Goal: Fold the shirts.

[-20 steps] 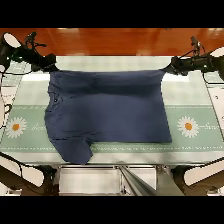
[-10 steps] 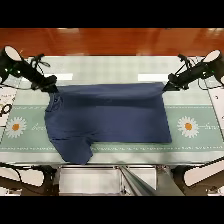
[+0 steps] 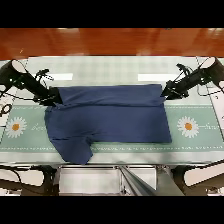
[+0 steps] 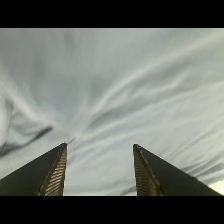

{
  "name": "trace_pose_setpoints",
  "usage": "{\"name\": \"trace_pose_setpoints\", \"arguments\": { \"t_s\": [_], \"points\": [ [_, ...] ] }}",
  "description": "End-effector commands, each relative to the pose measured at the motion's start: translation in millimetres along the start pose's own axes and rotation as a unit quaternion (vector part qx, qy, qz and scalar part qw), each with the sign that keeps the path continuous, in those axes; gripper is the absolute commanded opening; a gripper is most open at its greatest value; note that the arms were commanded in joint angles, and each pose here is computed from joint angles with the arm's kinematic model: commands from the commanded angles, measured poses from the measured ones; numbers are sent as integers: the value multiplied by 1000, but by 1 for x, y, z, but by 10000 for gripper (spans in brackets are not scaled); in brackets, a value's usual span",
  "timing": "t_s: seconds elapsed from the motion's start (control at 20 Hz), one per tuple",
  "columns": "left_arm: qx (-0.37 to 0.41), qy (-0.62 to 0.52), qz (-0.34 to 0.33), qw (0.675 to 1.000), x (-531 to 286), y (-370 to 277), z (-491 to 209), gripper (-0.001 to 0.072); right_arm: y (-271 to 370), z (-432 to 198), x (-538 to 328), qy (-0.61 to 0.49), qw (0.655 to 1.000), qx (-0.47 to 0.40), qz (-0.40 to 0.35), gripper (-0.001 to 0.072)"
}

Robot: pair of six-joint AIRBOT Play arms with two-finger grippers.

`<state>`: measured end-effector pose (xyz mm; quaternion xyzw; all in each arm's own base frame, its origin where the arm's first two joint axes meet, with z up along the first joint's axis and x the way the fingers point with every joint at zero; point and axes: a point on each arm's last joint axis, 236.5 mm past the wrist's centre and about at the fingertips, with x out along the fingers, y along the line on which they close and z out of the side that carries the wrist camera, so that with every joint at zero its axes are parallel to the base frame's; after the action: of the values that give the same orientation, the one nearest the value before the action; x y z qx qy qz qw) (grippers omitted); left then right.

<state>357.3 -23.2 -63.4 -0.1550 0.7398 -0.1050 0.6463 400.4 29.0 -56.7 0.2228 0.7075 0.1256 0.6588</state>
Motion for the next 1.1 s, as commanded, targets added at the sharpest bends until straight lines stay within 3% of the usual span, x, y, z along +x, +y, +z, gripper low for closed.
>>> {"name": "trace_pose_setpoints", "arguments": {
  "t_s": [0.0,0.1,0.25,0.45,0.55,0.7,1.05],
  "points": [
    [2,-19,2,1000,-26,5,-17,507,1,-3,-41,-48,999,-4,-17,415],
    [-19,-52,9,998,-43,21,-35,506,-13,-16,-62,-89,995,22,-36,415],
    [-108,-109,-1,988,-51,61,-73,506,-29,-52,-61,-153,986,59,-30,417],
    [-271,-186,-107,938,-35,78,-117,507,-16,-118,-20,-204,976,66,26,417],
    [-316,-152,-120,929,-10,79,-145,506,2,-141,-2,-207,974,65,70,417],
    [-309,-84,-90,943,15,78,-176,506,19,-155,9,-205,971,58,112,417],
    [-248,-24,-77,965,36,50,-182,507,19,-153,8,-212,969,58,113,417]
  ]
}}
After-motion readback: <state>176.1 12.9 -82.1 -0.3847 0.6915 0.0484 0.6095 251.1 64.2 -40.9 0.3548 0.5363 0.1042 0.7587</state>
